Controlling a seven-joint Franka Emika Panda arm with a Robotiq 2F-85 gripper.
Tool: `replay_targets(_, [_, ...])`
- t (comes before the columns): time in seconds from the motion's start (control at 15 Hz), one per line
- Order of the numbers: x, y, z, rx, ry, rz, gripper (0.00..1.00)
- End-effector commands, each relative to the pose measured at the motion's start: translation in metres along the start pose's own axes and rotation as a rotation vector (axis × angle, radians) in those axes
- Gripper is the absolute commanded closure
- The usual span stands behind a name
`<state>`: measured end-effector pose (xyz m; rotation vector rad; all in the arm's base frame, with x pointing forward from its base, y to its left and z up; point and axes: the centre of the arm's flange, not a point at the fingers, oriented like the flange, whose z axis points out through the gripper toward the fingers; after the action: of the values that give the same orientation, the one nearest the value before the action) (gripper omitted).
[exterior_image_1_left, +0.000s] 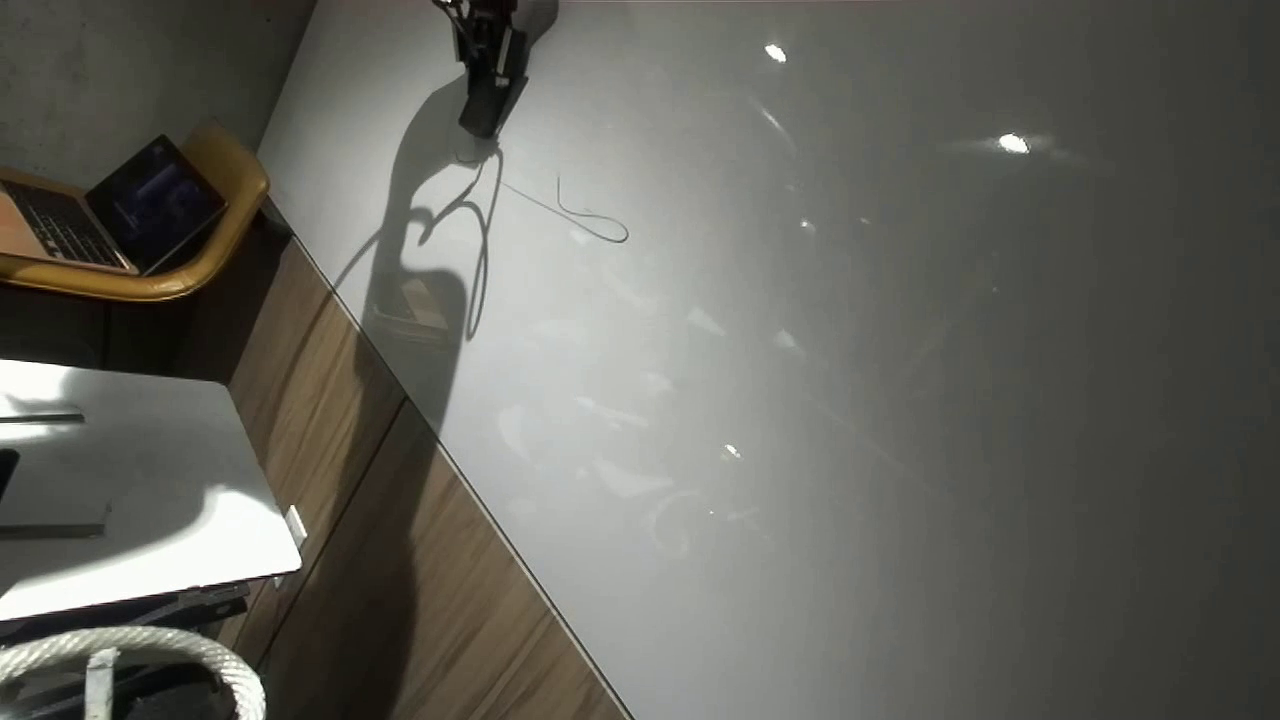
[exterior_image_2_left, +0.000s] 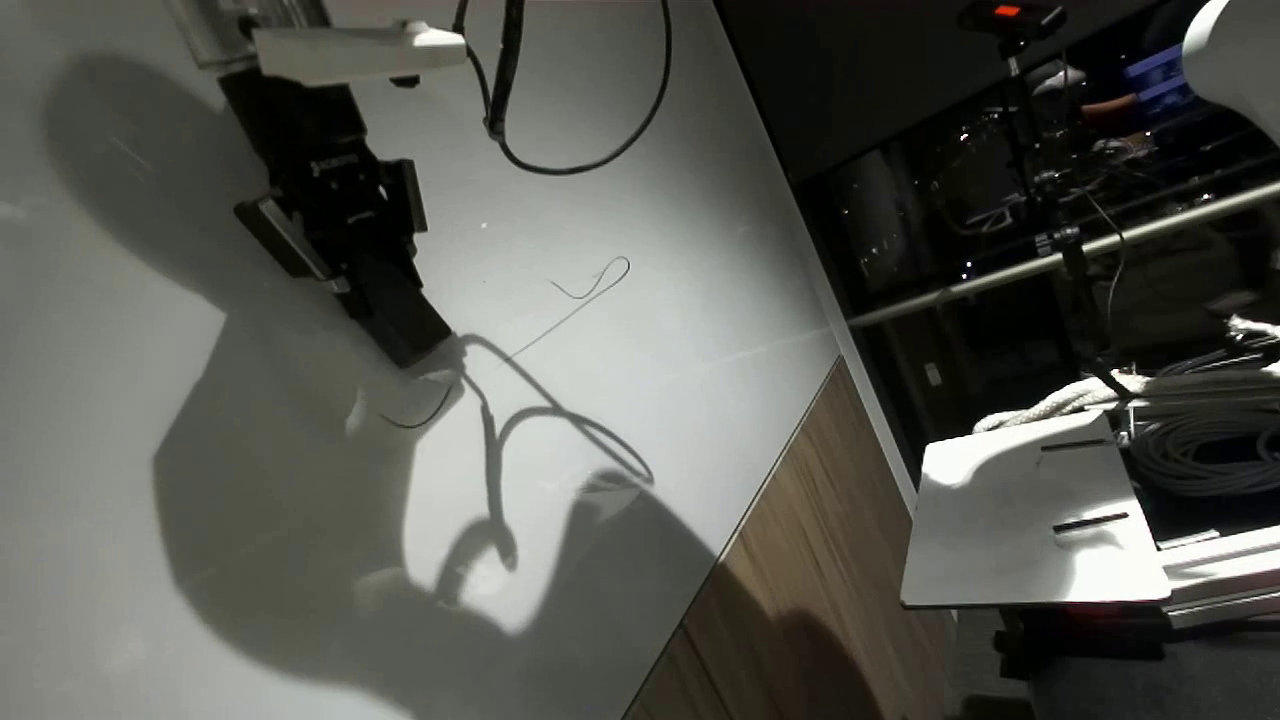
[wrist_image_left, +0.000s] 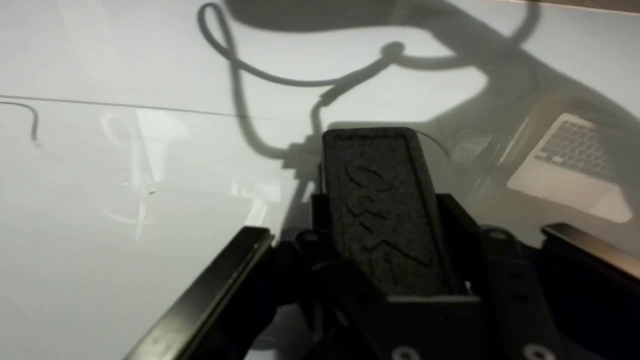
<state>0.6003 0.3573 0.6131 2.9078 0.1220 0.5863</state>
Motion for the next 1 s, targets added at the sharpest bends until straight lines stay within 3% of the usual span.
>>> replay_targets(0.0, [0.022, -0.037, 0.053, 0.028, 0.039, -0.008, 0.71])
replay_targets(0.27, [0.02, -0.046, 0.088, -0.007, 0.013, -0.033, 0.71])
replay_targets(0.6, [0.021, -0.002, 0.086, -0.055, 0.018, -0.023, 0.71])
replay_targets(0.93, [-0.001, 0.046, 0.081, -0.124, 0.016, -0.002, 0.71])
